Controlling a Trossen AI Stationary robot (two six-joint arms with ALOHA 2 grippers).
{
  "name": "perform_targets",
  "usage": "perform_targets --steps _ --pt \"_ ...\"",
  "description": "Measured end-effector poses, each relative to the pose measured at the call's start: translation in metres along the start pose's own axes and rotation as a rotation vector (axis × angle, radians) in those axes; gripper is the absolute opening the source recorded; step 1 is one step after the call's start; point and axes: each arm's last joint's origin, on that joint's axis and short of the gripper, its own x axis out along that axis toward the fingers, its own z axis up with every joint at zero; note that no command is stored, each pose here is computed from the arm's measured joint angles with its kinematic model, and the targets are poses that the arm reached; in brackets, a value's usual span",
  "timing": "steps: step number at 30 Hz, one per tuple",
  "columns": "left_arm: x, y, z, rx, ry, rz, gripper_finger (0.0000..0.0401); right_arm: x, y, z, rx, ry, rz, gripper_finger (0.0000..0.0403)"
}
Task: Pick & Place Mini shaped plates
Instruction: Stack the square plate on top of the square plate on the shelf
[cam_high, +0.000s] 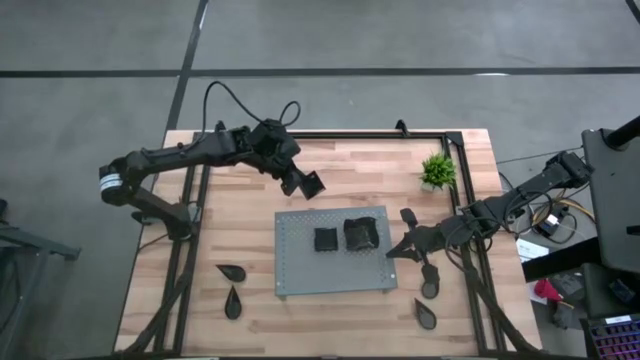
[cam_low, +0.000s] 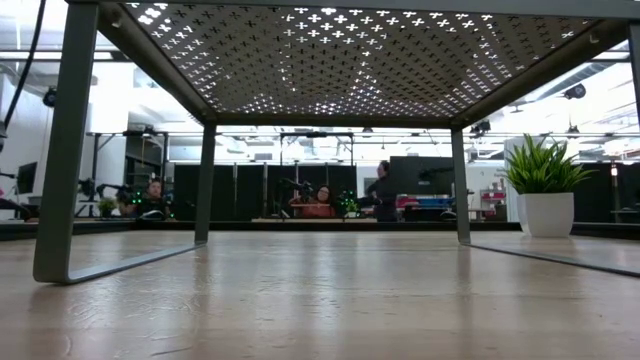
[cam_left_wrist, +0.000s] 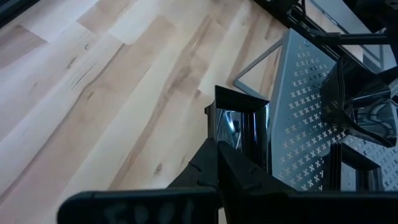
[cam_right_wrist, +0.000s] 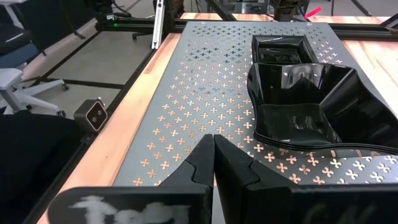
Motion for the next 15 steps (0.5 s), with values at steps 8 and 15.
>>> perform_targets --steps 8,15 --pt "0.001 -0.004 -0.001 -0.013 0.007 -0.014 0.0 0.0 0.0 0.0 -0.002 0.0 0.0 0.0008" --pt "0.001 -0.031 0.004 0.004 -0.037 -0.264 0.0 0.0 0.0 0.0 -0.016 0.0 0.0 0.0008"
